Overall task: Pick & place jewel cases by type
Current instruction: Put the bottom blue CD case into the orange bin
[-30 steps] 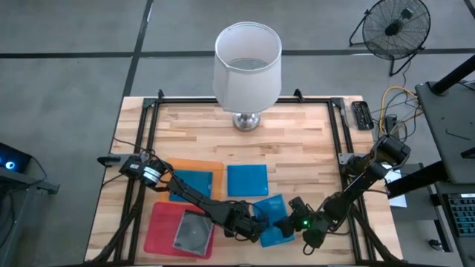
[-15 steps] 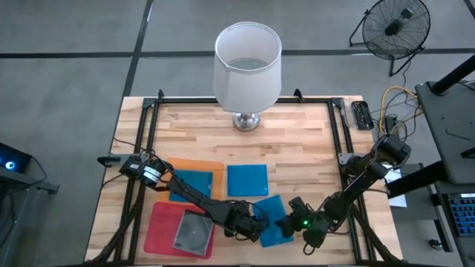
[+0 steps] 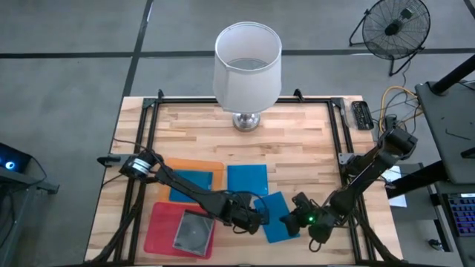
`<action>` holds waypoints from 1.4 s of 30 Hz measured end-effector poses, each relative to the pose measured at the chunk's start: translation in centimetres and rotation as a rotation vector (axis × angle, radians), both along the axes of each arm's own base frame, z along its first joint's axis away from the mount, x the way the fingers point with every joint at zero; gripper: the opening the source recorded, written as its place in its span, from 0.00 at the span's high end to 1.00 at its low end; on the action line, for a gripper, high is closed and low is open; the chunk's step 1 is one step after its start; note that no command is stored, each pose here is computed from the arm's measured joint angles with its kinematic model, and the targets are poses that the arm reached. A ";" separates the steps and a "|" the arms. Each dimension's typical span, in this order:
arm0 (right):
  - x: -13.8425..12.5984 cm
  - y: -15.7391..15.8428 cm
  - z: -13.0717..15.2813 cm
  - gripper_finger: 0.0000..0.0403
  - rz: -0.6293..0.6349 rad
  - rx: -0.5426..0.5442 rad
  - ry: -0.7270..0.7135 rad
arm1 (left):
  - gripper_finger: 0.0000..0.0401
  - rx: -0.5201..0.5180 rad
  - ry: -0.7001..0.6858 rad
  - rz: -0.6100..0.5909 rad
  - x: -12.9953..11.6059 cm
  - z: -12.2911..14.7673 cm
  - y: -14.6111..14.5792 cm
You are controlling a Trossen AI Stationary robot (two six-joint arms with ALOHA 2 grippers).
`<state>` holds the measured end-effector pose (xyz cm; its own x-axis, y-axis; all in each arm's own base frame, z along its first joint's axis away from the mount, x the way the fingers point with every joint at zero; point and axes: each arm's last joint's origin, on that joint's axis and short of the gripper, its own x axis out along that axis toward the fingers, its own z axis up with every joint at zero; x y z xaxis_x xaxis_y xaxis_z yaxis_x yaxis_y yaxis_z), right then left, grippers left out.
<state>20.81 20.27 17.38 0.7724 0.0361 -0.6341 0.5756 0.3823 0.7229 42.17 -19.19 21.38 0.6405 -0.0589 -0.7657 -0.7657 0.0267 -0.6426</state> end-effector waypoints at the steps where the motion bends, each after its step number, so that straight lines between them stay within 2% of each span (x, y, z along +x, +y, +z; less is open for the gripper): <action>1: -0.2 -0.2 0.3 0.97 0.009 -0.011 0.000 | 1.00 0.015 -0.016 -0.010 -0.1 0.6 0.1; 8: -0.6 -1.4 2.8 0.97 0.095 -0.047 -0.026 | 1.00 0.154 -0.129 -0.065 -1.7 5.4 1.3; 14: -0.3 -3.6 4.8 0.97 0.156 -0.125 -0.063 | 1.00 0.276 -0.245 -0.121 -3.7 10.3 2.6; 22: 1.6 -7.5 6.2 0.97 0.225 -0.152 -0.062 | 1.00 0.465 -0.367 -0.300 -6.8 15.6 3.9; 28: 2.0 -8.8 7.4 0.97 0.210 -0.148 -0.127 | 1.00 0.541 -0.287 -0.392 -9.7 17.1 5.1; 33: 3.6 -8.9 10.4 0.97 0.298 -0.181 -0.183 | 0.99 0.634 -0.251 -0.480 -11.7 18.3 6.0; 37: 5.7 -9.2 12.8 0.97 0.348 -0.226 -0.146 | 0.92 0.654 -0.241 -0.545 -13.2 19.2 6.8; 42: 8.5 -9.3 15.3 0.97 0.405 -0.288 -0.100 | 0.73 0.696 -0.212 -0.605 -15.1 20.1 7.9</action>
